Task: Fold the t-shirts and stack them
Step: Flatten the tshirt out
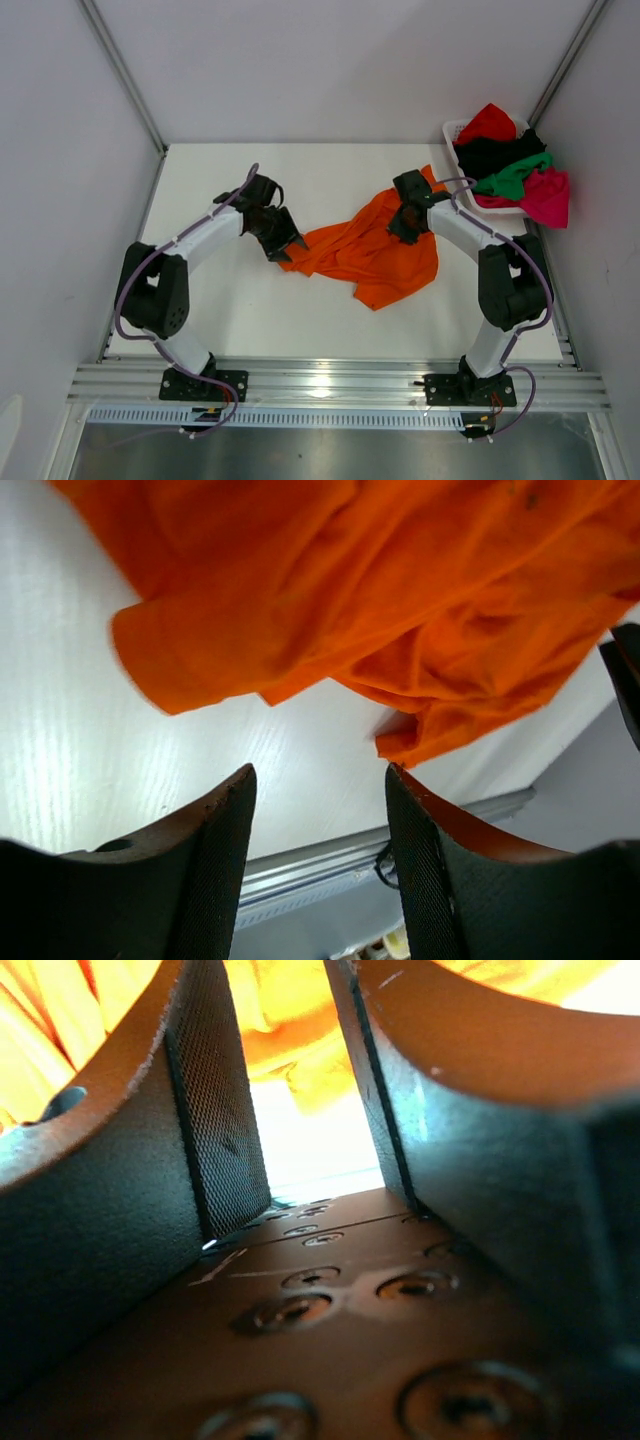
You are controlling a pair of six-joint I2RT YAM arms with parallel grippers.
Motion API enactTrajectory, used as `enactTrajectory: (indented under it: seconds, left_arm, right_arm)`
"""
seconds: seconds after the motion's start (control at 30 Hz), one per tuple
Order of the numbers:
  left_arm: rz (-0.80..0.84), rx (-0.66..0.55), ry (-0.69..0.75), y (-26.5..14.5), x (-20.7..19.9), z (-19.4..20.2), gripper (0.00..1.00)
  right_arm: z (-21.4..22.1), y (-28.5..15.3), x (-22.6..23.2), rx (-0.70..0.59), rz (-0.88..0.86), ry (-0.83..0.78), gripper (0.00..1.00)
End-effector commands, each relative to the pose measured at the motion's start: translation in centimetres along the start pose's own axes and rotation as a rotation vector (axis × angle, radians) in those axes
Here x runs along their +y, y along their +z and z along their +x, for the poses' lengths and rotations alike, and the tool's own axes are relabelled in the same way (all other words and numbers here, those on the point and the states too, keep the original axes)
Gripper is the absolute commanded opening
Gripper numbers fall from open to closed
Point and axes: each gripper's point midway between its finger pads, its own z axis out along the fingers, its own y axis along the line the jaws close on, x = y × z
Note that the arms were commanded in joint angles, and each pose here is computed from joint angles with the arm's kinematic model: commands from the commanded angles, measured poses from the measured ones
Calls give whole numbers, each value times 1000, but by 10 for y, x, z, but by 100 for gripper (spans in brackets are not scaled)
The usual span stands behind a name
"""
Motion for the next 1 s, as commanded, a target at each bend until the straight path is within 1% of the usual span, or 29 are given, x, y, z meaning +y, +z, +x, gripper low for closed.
enactTrajectory:
  seconds: [0.0, 0.03, 0.17, 0.37, 0.47, 0.53, 0.63, 0.7, 0.9, 0.97]
  left_arm:
    - [-125, -109, -75, -21, 20, -5, 58]
    - [-155, -104, -91, -21, 29, -1, 58]
    - [-197, -97, -161, -16, 41, 5, 57]
    - [-210, -97, -192, -2, 39, 5, 55]
    - [-210, -102, -187, 10, 31, 4, 55]
    - [-219, -80, -173, 21, 28, 9, 54]
    - [-212, -63, -152, 26, 14, 10, 53]
    - [-218, -62, -146, 30, 13, 9, 53]
    - [-202, -74, -102, 35, -7, -7, 53]
    - [-224, -61, -81, 39, -8, -10, 53]
  right_arm:
    - [-16, -7, 17, -40, -63, -6, 38]
    - [-16, -7, 19, -38, -71, -12, 38]
    - [-15, -7, 19, -31, -74, -29, 37]
    - [-20, -14, 20, -55, -88, -40, 37]
    - [-23, -18, 22, -66, -98, -44, 38]
    - [-25, -19, 21, -72, -100, -38, 37]
    - [-24, -20, 21, -75, -108, -34, 38]
    - [-23, -19, 21, -77, -113, -29, 37]
    - [-22, -12, 29, -64, -135, -9, 37]
    - [-26, -10, 35, -62, -140, -5, 37]
